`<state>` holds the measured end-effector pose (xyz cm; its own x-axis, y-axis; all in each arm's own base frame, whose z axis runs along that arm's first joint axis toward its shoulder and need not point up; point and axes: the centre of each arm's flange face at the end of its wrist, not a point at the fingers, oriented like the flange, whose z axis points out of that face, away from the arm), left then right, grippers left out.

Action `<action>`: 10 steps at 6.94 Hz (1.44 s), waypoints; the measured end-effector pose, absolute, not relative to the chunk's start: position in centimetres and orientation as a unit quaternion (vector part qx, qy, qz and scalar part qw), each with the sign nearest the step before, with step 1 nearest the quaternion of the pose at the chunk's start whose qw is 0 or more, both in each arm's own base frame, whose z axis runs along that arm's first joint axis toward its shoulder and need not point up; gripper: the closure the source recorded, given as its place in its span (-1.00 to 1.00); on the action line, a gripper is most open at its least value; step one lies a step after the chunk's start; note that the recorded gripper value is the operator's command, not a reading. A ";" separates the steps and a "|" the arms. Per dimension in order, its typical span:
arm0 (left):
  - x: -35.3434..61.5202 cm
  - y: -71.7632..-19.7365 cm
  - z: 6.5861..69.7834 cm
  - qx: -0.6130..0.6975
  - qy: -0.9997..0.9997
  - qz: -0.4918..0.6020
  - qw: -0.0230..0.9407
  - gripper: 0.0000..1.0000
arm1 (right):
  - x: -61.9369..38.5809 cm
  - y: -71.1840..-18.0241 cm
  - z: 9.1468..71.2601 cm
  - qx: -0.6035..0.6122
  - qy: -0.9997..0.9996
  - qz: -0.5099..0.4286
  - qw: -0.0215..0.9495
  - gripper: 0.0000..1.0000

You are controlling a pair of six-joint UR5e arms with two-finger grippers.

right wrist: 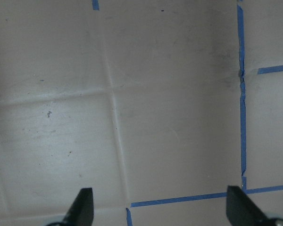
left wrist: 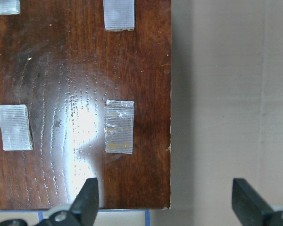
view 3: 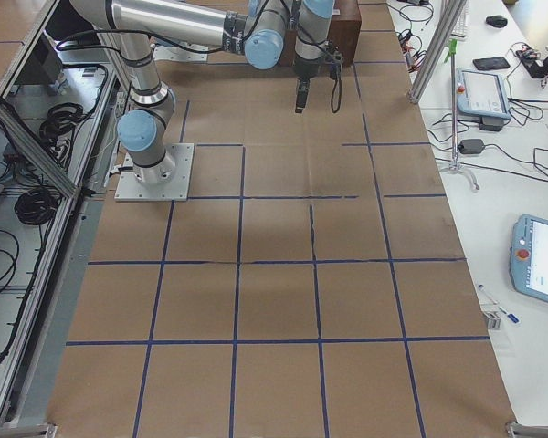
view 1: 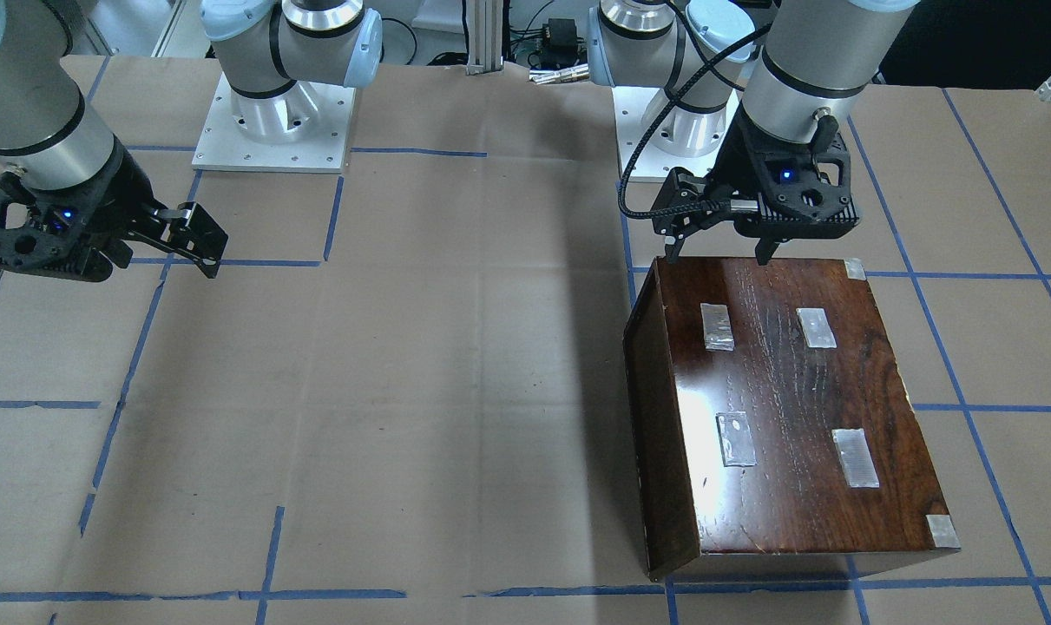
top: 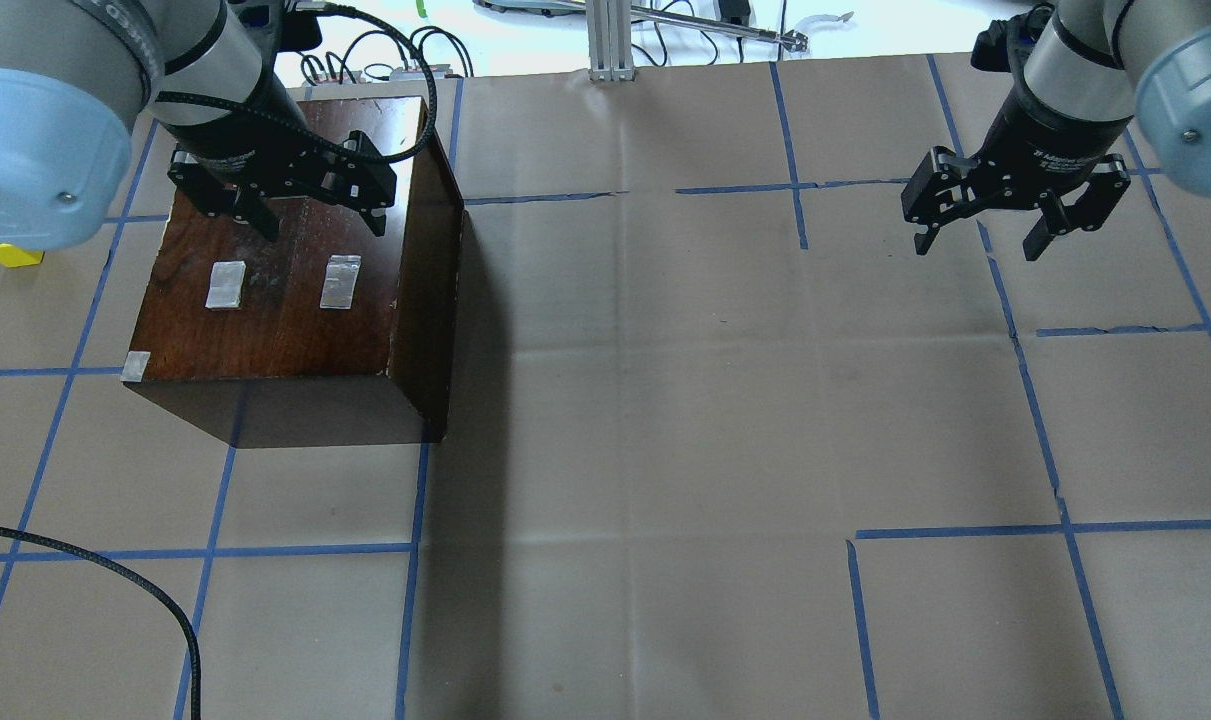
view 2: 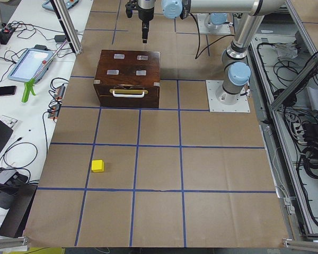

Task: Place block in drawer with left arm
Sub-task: 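Move the left gripper down beside the box to the white drawer handle, then hook the left gripper onto the white drawer handle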

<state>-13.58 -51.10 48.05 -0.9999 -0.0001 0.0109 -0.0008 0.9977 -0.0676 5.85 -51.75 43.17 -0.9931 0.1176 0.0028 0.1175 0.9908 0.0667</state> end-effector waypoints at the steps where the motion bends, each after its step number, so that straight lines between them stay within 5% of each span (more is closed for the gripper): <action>1: -13.3 -51.3 48.2 0.003 -0.999 0.034 0.004 -0.98 | 5.9 -51.8 43.2 0.059 0.998 0.033 0.001 -1.00; 10: 12.9 -56.3 46.4 0.057 -0.997 0.041 0.035 -0.98 | 5.9 -51.8 43.2 0.059 0.998 0.033 0.001 -1.00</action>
